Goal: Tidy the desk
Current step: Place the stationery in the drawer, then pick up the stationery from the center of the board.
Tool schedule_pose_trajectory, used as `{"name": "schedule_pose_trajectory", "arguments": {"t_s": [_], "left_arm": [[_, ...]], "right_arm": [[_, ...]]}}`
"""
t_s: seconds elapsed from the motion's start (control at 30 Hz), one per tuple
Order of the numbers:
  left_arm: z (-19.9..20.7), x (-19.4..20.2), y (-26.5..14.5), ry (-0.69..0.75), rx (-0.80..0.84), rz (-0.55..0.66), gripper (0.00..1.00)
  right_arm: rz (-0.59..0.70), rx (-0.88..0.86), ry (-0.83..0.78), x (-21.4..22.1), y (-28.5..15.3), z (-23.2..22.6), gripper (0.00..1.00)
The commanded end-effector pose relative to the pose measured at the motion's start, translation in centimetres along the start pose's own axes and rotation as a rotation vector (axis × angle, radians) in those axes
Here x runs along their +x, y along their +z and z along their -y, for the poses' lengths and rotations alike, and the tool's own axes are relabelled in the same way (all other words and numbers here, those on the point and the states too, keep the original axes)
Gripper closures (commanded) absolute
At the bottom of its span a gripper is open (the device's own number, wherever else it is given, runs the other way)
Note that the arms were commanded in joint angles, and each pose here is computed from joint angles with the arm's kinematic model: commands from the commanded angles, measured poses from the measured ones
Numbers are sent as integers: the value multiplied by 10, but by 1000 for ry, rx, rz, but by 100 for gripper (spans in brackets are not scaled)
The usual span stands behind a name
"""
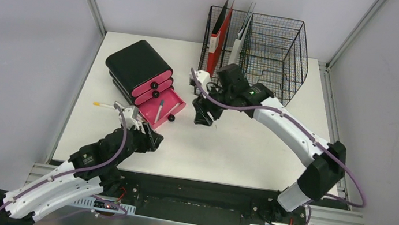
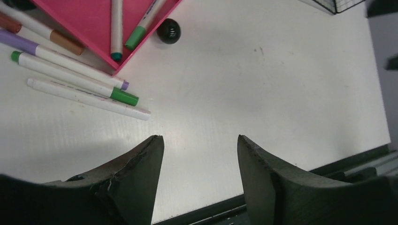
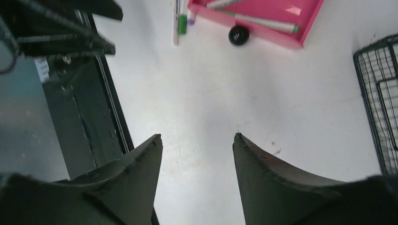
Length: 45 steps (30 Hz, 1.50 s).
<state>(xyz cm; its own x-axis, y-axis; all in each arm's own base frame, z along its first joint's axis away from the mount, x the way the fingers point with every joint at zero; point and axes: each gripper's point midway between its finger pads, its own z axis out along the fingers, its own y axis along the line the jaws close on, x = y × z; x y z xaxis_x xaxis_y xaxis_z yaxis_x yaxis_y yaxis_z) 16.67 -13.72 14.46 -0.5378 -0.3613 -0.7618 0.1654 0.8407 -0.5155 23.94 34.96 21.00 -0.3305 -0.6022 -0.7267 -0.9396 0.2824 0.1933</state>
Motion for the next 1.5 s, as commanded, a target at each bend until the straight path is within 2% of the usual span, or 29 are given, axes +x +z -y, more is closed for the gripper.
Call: {"name": "schedule_pose_trajectory", "arguments": {"t_s": [0.0, 0.07, 0.1, 0.2, 0.3, 0.47, 0.6, 0.8, 1.47], "left_arm": [[-22, 10, 7, -125, -167, -27, 41], [-32, 13, 8, -153, -234, -32, 44], [-36, 15, 9, -163, -264, -33, 49], [-49, 18, 11, -213, -360, -25, 60], [-62, 19, 11, -228, -472, -19, 69], [-75, 22, 15, -219, -641, -35, 69], [-78, 24, 22, -222, -694, -39, 68], [-84, 21, 27, -253, -713, -32, 68], [-88, 32, 55, -346, -707, -122, 68]], "right_arm": [[-7, 33, -196, 20, -45, -2, 36], [-4, -3, -219, 30, -58, -11, 16], [-20, -28, -235, 36, -63, -17, 10], [-48, -76, -229, 51, -74, -26, 4], [2, -96, -230, 54, -79, -26, 2], [18, -79, -238, 66, -85, -16, 0], [33, -65, -239, 75, -89, -12, 1], [29, -34, -234, 79, -93, -4, 0], [2, -70, -224, 85, -90, -7, 0]]}}
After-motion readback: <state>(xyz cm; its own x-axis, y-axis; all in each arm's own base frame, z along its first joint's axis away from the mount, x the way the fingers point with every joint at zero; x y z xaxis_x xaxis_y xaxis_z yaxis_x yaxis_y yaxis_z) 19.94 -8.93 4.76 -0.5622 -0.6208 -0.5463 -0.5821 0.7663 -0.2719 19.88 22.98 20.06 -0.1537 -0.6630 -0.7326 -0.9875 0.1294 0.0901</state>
